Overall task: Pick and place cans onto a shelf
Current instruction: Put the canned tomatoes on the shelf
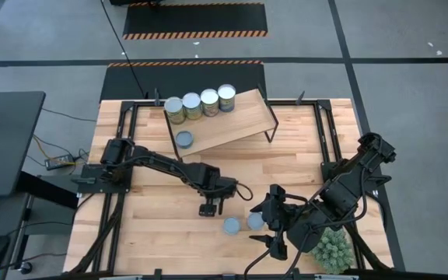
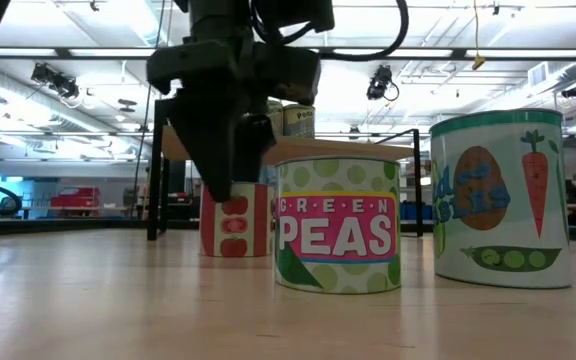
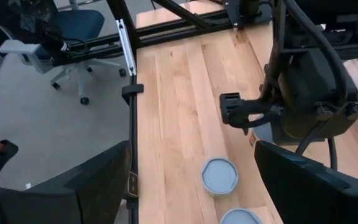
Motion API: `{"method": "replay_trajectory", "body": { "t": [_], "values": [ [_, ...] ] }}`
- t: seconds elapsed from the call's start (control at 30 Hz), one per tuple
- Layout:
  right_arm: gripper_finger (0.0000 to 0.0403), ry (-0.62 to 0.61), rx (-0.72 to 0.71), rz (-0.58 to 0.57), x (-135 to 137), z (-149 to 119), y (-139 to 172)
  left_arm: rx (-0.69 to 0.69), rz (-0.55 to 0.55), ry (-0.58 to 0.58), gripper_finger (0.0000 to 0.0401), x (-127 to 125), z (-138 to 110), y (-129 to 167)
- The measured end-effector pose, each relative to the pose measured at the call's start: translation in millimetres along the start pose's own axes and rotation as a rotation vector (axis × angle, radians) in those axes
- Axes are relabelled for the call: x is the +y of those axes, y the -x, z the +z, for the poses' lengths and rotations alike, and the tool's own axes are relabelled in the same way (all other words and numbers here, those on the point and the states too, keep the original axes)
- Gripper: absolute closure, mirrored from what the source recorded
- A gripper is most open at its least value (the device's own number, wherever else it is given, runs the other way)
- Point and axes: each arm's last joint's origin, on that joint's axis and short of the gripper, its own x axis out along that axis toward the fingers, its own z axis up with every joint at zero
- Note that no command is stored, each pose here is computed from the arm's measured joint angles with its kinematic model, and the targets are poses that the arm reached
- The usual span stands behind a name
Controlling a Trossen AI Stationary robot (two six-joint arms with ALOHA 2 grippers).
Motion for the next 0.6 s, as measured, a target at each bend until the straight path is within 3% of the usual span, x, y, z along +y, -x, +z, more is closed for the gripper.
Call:
{"method": "replay_trajectory", "body": {
  "t": [0.37,0.6],
  "values": [
    [0.0055,-0.004,-0.015,-0.009,0,1,0,0.01,-0.007,0.045,0.0109,0,2,-9],
    [0.0055,-0.004,-0.015,-0.009,0,1,0,0.0,0.007,0.07,0.0113,-2,2,-6]
  ]
}}
